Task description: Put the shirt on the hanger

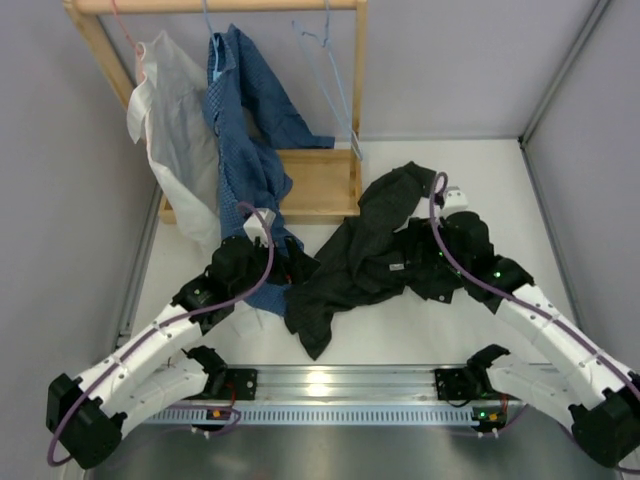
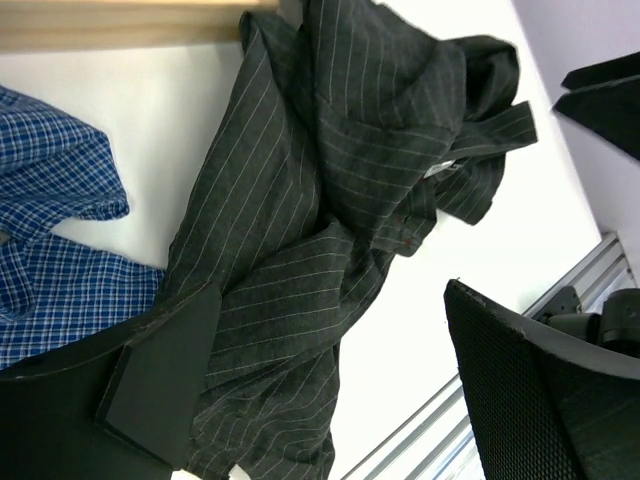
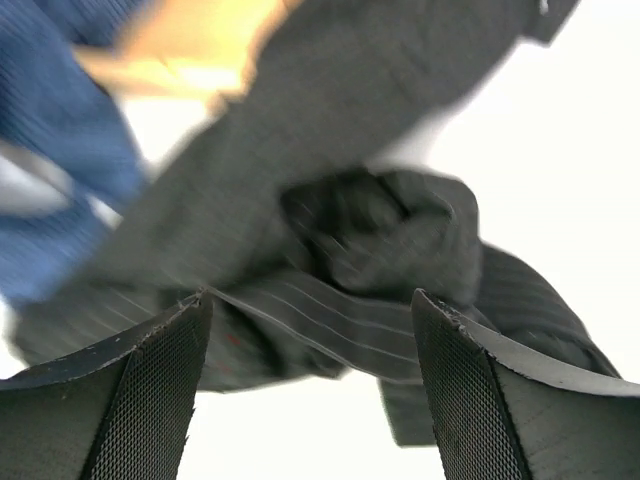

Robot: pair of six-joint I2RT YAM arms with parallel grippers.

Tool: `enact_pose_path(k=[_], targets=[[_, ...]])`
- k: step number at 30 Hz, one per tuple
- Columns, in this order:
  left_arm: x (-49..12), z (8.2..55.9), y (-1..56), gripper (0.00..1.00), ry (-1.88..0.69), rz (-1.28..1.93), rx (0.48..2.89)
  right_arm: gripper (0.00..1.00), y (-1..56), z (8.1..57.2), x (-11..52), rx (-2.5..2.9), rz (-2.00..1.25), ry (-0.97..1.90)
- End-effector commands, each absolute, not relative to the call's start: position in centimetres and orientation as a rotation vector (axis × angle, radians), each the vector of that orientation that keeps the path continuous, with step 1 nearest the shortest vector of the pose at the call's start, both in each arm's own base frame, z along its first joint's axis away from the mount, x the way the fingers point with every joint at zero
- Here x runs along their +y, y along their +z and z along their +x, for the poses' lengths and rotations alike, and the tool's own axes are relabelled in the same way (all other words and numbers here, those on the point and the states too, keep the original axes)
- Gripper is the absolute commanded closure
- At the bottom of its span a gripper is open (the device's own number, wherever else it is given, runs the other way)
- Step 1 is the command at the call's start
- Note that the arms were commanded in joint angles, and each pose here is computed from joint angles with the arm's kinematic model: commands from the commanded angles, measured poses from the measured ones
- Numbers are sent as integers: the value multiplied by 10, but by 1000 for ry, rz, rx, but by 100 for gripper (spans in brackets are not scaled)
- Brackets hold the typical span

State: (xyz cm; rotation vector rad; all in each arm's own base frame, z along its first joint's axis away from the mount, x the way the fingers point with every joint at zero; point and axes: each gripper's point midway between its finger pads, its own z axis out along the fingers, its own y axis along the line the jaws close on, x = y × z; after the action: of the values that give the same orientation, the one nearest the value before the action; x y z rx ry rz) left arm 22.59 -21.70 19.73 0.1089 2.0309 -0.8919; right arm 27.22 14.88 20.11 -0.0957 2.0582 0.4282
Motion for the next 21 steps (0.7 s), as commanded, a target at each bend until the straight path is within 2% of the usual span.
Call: enact_pose_path(k=[1,7,12,16,21], targets=[[-228,233,229,4,-931,154,1953,22,159,261,131,2235,-319,233],[-221,240,222,4,-843,110,2043,32,148,252,169,2279,-605,352],[-228,243,204,4,-826,131,2116,20,148,252,175,2240,-713,195],[-235,245,194,4,-836,143,2161,8,147,256,179,2219,-818,117],[-241,247,199,4,-853,152,2149,10,134,266,184,2235,-835,33]])
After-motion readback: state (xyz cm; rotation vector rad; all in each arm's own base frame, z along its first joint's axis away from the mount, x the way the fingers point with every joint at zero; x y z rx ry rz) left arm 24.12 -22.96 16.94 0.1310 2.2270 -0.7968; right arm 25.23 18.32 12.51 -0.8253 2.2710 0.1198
